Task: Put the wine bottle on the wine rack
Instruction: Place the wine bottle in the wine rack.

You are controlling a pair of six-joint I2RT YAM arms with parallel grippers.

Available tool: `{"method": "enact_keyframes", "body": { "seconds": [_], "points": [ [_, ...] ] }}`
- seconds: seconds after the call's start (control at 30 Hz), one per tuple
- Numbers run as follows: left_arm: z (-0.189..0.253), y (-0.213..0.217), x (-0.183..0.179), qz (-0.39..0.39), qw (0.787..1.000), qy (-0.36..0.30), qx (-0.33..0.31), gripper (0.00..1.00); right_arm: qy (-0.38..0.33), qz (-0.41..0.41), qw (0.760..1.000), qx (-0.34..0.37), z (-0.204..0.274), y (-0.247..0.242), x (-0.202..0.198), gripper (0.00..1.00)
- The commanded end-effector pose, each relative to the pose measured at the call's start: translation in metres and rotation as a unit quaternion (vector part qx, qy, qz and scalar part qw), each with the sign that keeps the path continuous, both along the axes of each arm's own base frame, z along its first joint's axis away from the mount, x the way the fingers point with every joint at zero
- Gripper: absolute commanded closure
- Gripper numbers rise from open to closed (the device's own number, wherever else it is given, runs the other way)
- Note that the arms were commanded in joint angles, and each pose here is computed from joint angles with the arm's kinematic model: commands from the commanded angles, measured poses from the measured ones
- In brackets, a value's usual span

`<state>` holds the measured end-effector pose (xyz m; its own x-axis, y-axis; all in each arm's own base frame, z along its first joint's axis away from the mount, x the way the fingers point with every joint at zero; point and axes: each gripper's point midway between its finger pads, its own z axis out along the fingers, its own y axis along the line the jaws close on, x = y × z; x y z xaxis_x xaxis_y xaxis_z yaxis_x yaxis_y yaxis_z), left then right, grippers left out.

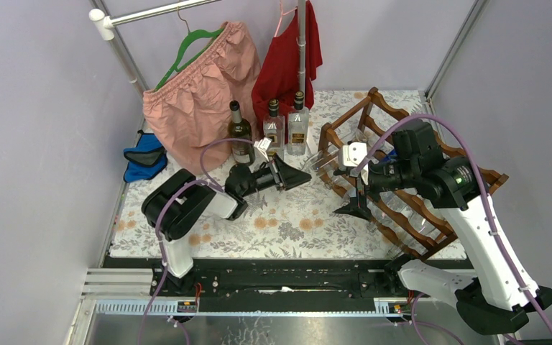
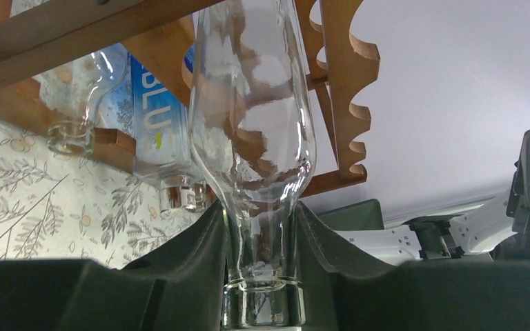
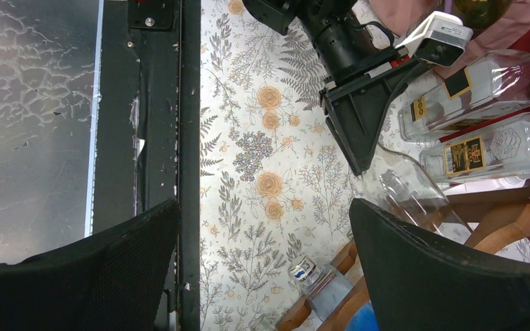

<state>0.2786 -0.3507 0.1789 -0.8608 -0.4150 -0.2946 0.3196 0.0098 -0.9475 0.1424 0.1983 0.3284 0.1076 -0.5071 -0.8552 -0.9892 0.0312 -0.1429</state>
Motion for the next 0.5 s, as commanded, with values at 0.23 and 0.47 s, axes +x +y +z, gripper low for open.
{"method": "enact_keyframes", "body": {
  "seconds": [0.23, 0.47],
  "points": [
    [0.051, -0.031, 0.021, 0.028, 0.994, -0.095, -0.053, 1.00, -0.008, -0.008, 1.000, 0.013, 0.007, -0.001, 0.001, 0.00],
    [0.041, -0.043, 0.031, 0.045, 0.994, -0.088, -0.037, 1.00, -0.006, -0.006, 1.000, 0.016, 0.007, -0.001, 0.000, 0.00]
  ]
}}
